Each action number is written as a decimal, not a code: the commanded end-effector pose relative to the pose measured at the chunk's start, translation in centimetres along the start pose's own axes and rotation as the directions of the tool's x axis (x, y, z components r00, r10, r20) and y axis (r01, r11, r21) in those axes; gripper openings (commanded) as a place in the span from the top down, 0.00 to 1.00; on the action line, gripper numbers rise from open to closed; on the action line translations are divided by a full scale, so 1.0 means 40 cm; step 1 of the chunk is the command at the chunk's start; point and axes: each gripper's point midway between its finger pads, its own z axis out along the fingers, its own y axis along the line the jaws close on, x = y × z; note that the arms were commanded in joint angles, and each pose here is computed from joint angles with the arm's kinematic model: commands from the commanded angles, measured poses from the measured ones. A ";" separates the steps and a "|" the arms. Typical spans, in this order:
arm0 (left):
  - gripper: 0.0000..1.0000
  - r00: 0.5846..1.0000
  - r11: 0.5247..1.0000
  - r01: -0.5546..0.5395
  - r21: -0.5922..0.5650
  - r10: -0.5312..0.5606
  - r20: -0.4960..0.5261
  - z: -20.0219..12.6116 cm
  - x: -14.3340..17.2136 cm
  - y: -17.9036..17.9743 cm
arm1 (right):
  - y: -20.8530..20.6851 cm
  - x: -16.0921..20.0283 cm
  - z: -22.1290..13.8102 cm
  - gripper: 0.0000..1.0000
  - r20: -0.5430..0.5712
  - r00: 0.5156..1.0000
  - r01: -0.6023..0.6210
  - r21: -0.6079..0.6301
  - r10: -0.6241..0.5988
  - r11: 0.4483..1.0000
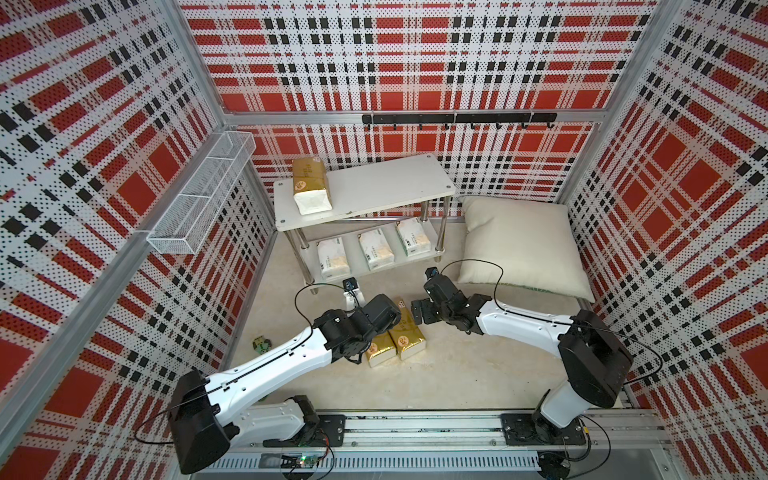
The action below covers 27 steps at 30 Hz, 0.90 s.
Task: Place the tissue boxes on the shelf by color
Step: Pick up the box of tissues from the center of the board.
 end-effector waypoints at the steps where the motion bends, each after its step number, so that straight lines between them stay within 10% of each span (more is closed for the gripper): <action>1: 0.06 0.999 0.999 0.031 0.017 -0.031 -0.019 0.004 0.029 -0.004 | -0.014 -0.005 -0.016 0.00 0.014 1.000 -0.008 0.005 0.008 1.000; 27: 0.03 0.989 1.000 -0.011 0.010 0.013 -0.146 0.058 0.204 -0.016 | -0.031 -0.001 -0.009 0.00 0.013 0.999 -0.029 0.006 0.029 1.000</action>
